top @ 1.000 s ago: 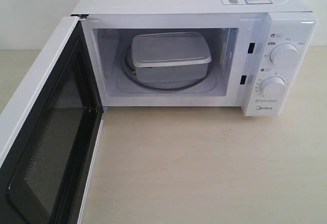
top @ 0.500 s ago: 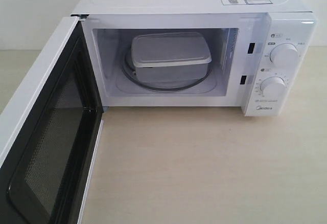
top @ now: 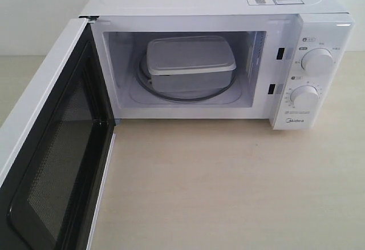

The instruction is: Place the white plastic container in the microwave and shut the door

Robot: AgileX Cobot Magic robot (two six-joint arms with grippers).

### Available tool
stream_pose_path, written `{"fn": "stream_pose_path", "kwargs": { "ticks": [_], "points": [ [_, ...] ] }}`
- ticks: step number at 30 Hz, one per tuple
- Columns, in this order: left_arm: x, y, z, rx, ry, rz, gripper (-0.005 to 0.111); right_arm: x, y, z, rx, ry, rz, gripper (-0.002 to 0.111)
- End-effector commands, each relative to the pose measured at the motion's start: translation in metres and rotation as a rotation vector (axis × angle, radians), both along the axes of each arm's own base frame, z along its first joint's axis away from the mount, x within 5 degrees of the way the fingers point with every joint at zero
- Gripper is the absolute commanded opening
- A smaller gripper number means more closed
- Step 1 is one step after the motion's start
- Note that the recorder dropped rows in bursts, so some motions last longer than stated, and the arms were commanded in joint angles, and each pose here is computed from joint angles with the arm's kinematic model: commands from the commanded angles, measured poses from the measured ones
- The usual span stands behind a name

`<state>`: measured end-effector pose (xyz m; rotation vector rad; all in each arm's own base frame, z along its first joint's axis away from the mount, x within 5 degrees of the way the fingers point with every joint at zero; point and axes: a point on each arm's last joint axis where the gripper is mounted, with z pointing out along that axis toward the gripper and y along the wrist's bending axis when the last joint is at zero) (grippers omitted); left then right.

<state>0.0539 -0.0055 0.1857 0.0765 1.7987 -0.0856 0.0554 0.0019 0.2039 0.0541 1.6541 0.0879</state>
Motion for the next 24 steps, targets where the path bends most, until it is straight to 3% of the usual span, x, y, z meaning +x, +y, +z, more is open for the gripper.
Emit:
{"fn": "stream_pose_path", "kwargs": {
  "ticks": [1, 8, 24],
  "points": [
    [0.000, 0.000, -0.001, -0.019, 0.000, 0.005, 0.004, 0.000, -0.002, -0.010, 0.063, 0.042, -0.034, 0.042],
    [0.000, 0.000, -0.001, -0.019, 0.000, 0.005, 0.004, -0.002, -0.003, -0.023, 0.052, 0.192, -0.045, 0.042],
    [0.000, 0.000, -0.001, -0.019, 0.000, 0.005, 0.004, -0.002, -0.003, -0.023, 0.052, 0.192, -0.045, 0.042]
  ]
}}
